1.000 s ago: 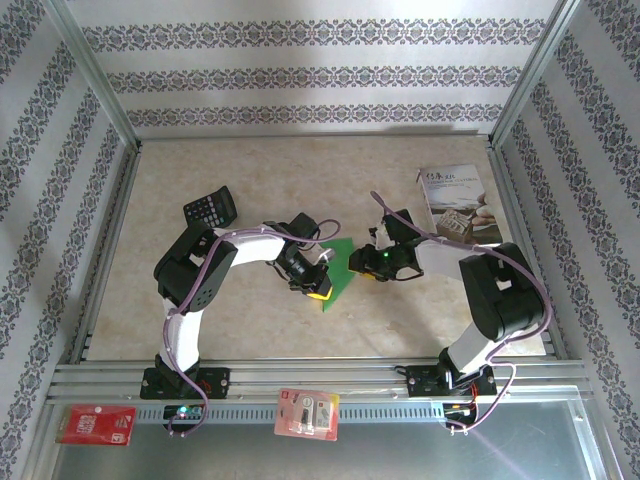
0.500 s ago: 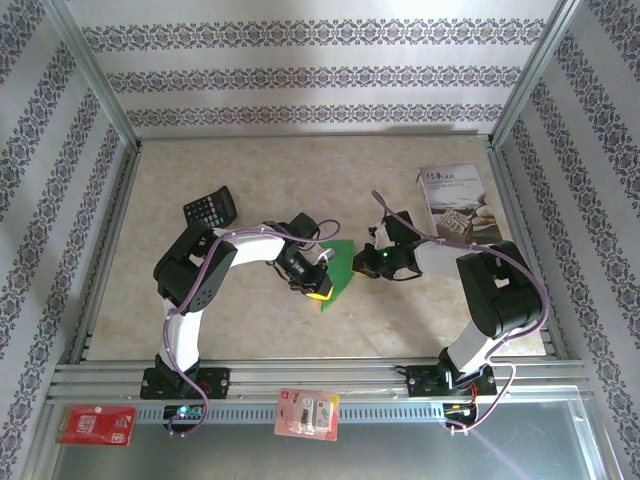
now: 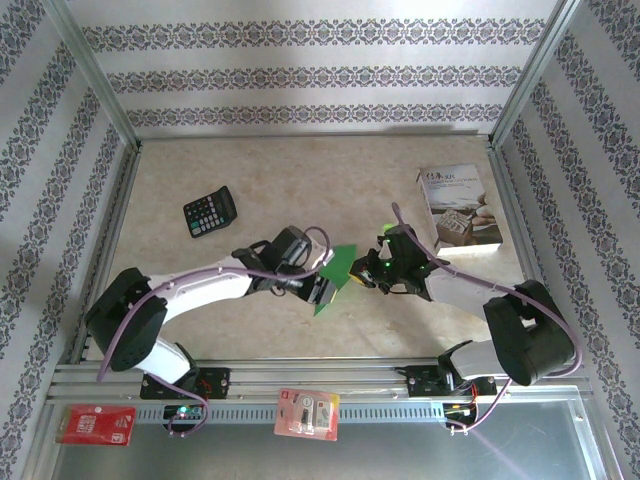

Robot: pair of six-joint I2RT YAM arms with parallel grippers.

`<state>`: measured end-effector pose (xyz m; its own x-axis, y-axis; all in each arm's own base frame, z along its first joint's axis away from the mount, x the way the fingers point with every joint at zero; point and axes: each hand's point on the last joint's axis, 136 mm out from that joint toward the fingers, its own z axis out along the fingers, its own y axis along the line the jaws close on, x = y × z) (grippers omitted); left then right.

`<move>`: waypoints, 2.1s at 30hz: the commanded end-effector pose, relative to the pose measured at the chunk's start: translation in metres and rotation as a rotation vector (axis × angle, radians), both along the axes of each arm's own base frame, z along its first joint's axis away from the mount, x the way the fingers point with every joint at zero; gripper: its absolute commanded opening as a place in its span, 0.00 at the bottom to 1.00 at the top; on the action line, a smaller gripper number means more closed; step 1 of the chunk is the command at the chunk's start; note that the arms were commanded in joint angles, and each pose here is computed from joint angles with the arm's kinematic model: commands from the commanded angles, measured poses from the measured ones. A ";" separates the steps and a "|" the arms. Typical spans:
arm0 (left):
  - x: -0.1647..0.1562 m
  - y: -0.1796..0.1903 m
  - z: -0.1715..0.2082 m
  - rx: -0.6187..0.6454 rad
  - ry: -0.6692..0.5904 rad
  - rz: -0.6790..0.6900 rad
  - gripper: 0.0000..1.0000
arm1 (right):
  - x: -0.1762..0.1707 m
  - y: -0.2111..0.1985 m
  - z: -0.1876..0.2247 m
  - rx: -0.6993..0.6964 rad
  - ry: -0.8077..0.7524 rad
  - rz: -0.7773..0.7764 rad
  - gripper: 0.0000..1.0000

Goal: Fold a paper plane with a square sheet of paper (pick it up from the middle)
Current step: Rotate the paper at the center of the table, then fold the wing for the fifth time at the center of the table.

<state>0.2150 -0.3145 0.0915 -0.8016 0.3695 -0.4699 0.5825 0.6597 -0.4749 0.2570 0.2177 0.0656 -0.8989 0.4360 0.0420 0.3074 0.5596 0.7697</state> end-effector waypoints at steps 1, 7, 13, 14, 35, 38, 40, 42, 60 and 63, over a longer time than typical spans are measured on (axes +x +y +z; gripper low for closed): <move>0.019 0.004 0.001 0.066 -0.221 0.048 0.53 | 0.001 -0.001 0.001 0.038 0.038 -0.089 0.00; 0.017 0.001 -0.012 0.197 -0.348 -0.001 0.57 | -0.001 0.007 0.004 0.069 0.054 -0.099 0.00; 0.019 -0.006 -0.028 0.315 -0.404 -0.055 0.57 | -0.002 0.008 0.003 0.080 0.066 -0.112 0.00; 0.019 -0.006 -0.030 0.328 -0.412 -0.059 0.57 | -0.002 0.008 0.003 0.082 0.067 -0.112 0.00; 0.033 -0.007 -0.042 0.422 -0.474 -0.055 0.30 | -0.002 0.011 -0.006 0.091 0.089 -0.107 0.00; 0.032 -0.008 -0.043 0.420 -0.469 -0.057 0.26 | -0.002 0.011 -0.006 0.091 0.091 -0.107 0.00; 0.032 -0.009 -0.044 0.420 -0.469 -0.057 0.24 | -0.002 0.011 -0.007 0.091 0.091 -0.107 0.00; 0.032 -0.007 -0.046 0.425 -0.467 -0.055 0.22 | -0.002 0.011 -0.007 0.093 0.090 -0.108 0.00; 0.025 -0.012 -0.049 0.350 -0.411 -0.042 0.00 | 0.003 -0.007 0.006 0.098 0.041 -0.113 0.17; 0.022 -0.015 -0.045 0.308 -0.378 -0.034 0.00 | 0.006 -0.021 0.017 0.079 -0.011 -0.111 0.22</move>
<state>0.2415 -0.3225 0.0416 -0.5566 0.6063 -0.5679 0.7057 0.7058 0.0619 0.2673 0.2059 0.0745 -0.8247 0.5521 0.1226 0.4085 0.4314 0.8044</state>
